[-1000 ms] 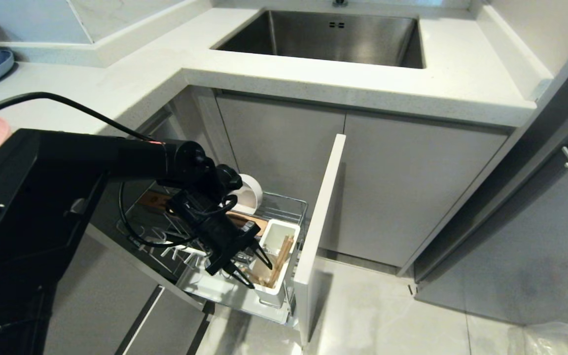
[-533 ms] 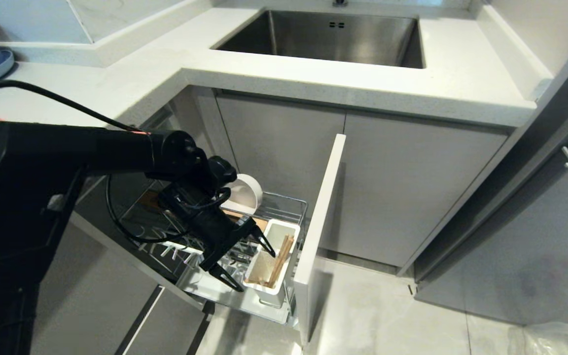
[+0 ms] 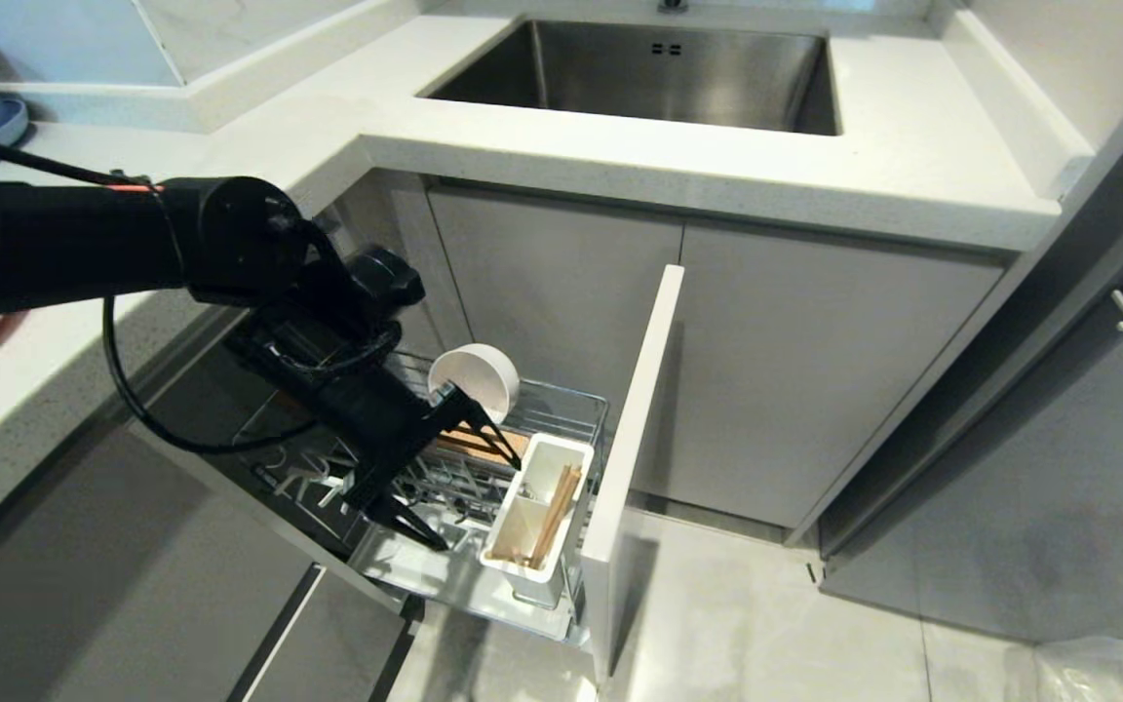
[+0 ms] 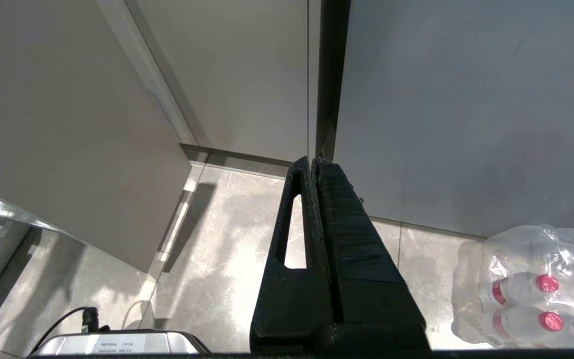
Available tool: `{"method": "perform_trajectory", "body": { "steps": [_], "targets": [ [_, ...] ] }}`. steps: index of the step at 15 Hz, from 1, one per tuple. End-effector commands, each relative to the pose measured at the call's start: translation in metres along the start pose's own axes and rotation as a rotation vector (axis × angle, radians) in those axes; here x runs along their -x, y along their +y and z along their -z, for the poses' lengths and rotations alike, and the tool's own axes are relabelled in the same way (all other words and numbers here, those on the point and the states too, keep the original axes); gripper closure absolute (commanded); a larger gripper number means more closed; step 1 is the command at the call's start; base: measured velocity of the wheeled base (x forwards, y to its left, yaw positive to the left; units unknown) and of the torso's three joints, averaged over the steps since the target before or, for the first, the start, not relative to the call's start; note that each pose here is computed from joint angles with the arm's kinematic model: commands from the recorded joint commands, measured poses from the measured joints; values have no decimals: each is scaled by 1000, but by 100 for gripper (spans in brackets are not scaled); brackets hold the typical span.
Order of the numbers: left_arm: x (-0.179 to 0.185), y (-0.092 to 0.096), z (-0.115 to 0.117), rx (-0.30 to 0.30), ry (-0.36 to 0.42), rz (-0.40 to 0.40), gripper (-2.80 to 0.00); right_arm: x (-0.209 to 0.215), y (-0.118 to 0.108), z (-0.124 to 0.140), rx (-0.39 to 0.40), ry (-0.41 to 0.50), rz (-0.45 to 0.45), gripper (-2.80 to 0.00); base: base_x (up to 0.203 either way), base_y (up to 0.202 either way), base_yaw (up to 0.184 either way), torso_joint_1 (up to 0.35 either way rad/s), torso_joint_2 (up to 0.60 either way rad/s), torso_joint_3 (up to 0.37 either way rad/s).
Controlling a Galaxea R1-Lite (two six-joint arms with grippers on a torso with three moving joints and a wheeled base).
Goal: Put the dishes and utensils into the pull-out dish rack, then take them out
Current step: Pick up the spoon and place it in the cupboard
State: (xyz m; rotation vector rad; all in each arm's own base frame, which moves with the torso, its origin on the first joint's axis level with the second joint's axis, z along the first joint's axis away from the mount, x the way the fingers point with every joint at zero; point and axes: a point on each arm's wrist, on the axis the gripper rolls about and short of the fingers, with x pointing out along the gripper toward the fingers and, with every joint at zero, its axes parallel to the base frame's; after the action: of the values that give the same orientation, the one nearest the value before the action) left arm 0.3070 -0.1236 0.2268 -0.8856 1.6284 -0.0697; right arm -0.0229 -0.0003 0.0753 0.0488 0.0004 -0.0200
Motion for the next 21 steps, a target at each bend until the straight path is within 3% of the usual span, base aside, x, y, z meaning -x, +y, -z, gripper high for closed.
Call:
{"method": "perform_trajectory", "body": {
  "steps": [1, 6, 12, 15, 17, 19, 21],
  "targets": [
    [23, 1, 19, -33, -33, 47, 0, 0, 0, 0, 0, 2, 0, 0, 0, 0, 0, 0, 0, 0],
    [65, 6, 57, -118, -103, 149, 0, 0, 0, 0, 0, 2, 0, 0, 0, 0, 0, 0, 0, 0],
    [140, 25, 131, -345, -286, 348, 0, 0, 0, 0, 0, 2, 0, 0, 0, 0, 0, 0, 0, 0],
    [169, 43, 162, -478, -491, 382, 0, 0, 0, 0, 0, 2, 0, 0, 0, 0, 0, 0, 0, 0],
    [183, 55, 175, -544, -694, 325, 0, 0, 0, 0, 0, 2, 0, 0, 0, 0, 0, 0, 0, 0],
    [194, 66, 183, -541, -898, 230, 0, 0, 0, 0, 0, 2, 0, 0, 0, 0, 0, 0, 0, 0],
    [207, 80, 186, -491, -1084, 121, 0, 0, 0, 0, 0, 2, 0, 0, 0, 0, 0, 0, 0, 0]
  ]
}}
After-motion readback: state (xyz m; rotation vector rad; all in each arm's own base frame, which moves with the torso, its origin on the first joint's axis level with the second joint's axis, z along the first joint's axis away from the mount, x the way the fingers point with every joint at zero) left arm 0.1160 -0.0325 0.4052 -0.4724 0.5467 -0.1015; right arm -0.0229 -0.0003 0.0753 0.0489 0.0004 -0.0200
